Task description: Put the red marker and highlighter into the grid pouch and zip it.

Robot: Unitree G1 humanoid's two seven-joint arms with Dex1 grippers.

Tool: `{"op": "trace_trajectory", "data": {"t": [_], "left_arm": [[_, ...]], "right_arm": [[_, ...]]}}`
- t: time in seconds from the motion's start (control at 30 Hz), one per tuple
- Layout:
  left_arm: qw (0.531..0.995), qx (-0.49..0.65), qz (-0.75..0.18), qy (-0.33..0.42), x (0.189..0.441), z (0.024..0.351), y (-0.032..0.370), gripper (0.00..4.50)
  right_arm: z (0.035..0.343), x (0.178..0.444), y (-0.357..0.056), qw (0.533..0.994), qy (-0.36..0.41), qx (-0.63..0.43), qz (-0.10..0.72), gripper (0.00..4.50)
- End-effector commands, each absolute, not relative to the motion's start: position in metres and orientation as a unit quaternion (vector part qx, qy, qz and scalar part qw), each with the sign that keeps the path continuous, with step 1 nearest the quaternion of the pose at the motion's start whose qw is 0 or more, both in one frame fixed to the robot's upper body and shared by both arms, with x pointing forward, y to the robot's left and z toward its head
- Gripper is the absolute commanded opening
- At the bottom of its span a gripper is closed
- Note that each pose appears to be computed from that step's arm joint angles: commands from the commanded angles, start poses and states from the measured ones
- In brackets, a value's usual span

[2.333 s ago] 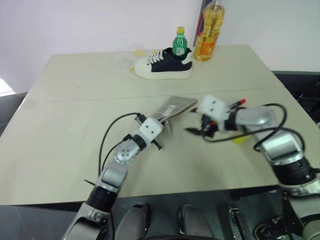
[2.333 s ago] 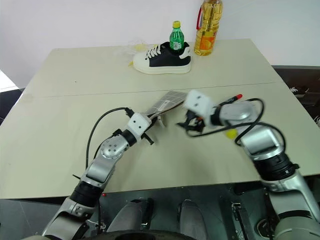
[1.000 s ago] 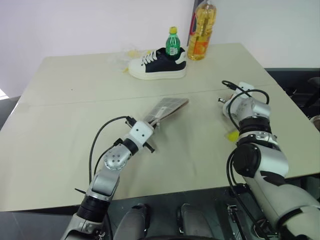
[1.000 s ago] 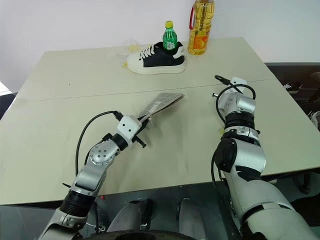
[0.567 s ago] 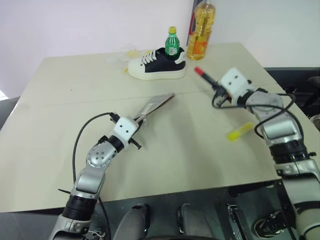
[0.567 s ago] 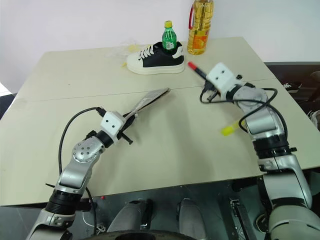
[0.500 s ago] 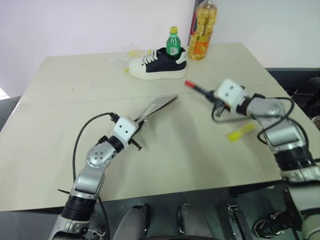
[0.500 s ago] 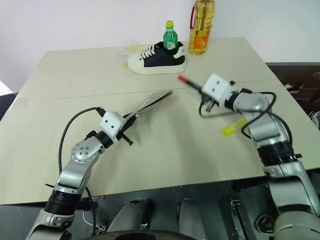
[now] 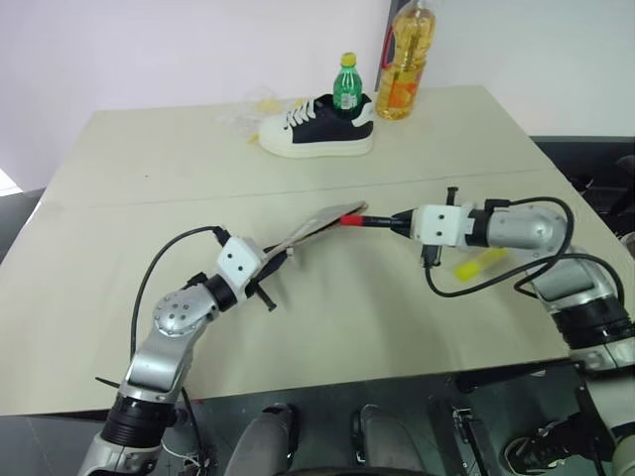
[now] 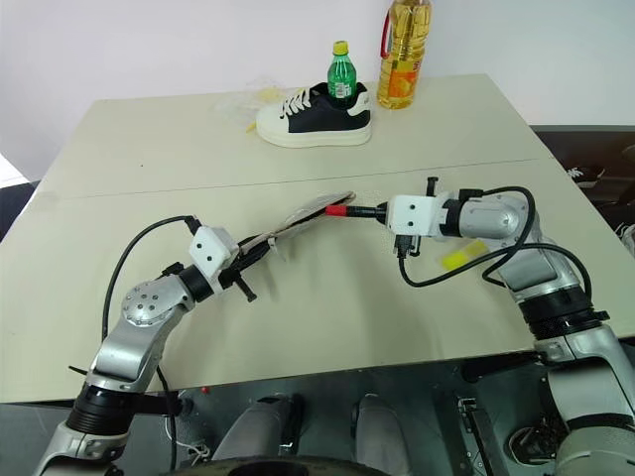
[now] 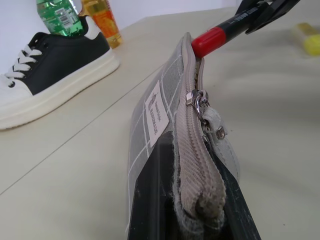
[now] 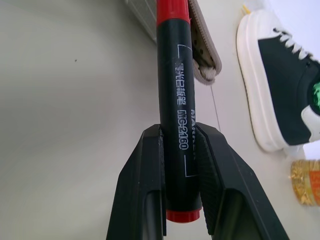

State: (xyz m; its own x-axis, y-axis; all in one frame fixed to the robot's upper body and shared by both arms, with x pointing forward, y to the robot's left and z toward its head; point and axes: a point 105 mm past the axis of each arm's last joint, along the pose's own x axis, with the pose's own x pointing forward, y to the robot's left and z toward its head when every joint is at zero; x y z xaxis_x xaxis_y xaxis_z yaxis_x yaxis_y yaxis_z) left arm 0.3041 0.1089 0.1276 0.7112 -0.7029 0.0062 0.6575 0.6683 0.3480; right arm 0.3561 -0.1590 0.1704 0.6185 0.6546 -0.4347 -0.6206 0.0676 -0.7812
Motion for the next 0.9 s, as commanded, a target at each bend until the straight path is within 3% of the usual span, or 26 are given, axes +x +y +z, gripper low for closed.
{"op": "trace_trajectory", "data": {"t": [0.03,0.2,0.37,0.43,0.8,0.9], "left_arm": [[0.904,0.171,-0.382,-0.089,0.299,0.138,0.106,0.00],[0.896,0.179,-0.396,-0.086,0.296,0.137,0.103,0.00],[0.872,0.204,-0.435,-0.090,0.290,0.137,0.091,0.00],[0.863,0.210,-0.450,-0.094,0.288,0.138,0.084,0.00],[0.850,0.205,-0.475,-0.104,0.283,0.141,0.064,0.00],[0.854,0.204,-0.467,-0.102,0.285,0.140,0.066,0.00]], "right_arm": [[0.185,0.357,-0.156,0.720,-0.038,-0.542,0.433,0.33],[0.184,0.354,-0.153,0.682,-0.047,-0.584,0.437,0.33],[0.180,0.339,-0.129,0.584,-0.082,-0.656,0.471,0.33],[0.178,0.333,-0.115,0.564,-0.099,-0.660,0.486,0.33],[0.181,0.319,-0.085,0.565,-0.125,-0.641,0.505,0.33],[0.188,0.319,-0.097,0.589,-0.114,-0.623,0.502,1.86]]}}
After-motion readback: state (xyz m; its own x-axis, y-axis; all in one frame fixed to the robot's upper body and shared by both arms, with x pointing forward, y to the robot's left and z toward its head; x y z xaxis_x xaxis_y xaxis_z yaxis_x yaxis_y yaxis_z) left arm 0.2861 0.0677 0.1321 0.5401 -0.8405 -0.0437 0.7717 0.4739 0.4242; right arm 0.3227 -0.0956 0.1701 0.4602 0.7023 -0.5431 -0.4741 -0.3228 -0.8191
